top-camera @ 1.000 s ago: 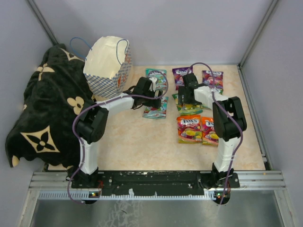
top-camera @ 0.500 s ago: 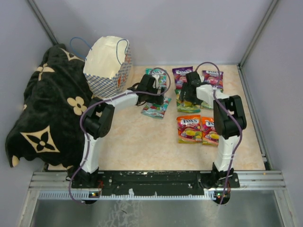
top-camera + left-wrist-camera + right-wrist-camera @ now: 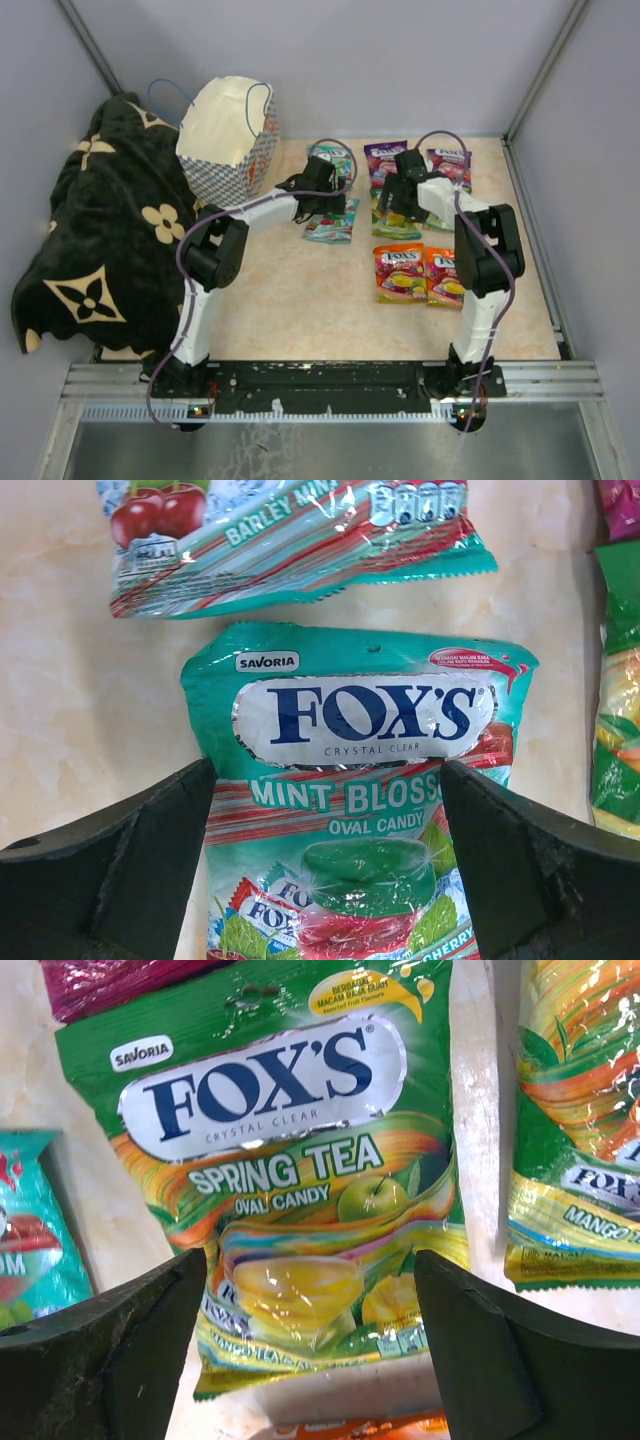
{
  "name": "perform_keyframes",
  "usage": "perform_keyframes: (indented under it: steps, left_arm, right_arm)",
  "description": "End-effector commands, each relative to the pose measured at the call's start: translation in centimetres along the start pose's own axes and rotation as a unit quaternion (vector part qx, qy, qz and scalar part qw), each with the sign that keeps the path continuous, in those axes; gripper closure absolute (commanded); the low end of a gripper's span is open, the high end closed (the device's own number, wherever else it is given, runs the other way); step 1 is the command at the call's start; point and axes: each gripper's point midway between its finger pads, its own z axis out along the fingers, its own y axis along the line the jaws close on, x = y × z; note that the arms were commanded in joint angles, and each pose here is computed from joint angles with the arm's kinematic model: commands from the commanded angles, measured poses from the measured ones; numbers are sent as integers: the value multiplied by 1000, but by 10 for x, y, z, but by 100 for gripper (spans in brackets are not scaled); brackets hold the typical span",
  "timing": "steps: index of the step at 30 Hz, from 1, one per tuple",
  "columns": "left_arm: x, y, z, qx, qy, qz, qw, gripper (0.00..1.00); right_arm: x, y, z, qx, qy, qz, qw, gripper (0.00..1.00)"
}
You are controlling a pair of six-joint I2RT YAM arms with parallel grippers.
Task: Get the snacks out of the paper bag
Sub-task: Adjust the snack at the center of the board, then reset both arms
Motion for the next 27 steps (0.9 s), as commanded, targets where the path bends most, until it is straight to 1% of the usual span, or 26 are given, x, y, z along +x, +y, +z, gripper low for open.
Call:
perform_keyframes:
  steps: [1,4,8,9,11,13,16,20,23,24,27]
  left_arm:
    - [23,26,6,-72,27,-39,996,2]
    - [22,27,5,-79,26,-52,995,2]
    - [19,29,1,-87,24,-57,994,1]
    - [18,30,0,-89,23,-57,994,2]
    - [12,27,-5,-83,17,-52,995,1]
    - [-2,21,-13,-68,9,-38,997,0]
    - [-27,14,-34,-51,-16,-17,998,0]
    - [-59,8,-71,-26,-60,3,998,0]
    - [-73,3,-103,3,-92,18,996,0]
    - [-81,0,-119,19,-107,22,994,0]
    - [-81,1,-146,41,-124,33,991,1]
  right_arm:
    - [-35,11,-51,-30,-46,-3,998,13]
    - [-41,10,-71,-36,-66,-1,997,11]
    - [-38,4,-93,-46,-83,2,995,9]
    - [-37,6,-107,-64,-93,0,994,8]
    - [-22,5,-119,-90,-97,-14,991,6]
    - [-3,4,-125,-96,-96,-29,990,2]
    - [30,-5,-129,-81,-82,-55,992,1]
    - [66,-8,-132,-73,-77,-83,991,1]
    - [81,-16,-133,-78,-80,-82,990,1]
    - [82,-21,-135,-72,-89,-80,990,1]
    - [87,-38,-136,-46,-97,-74,992,1]
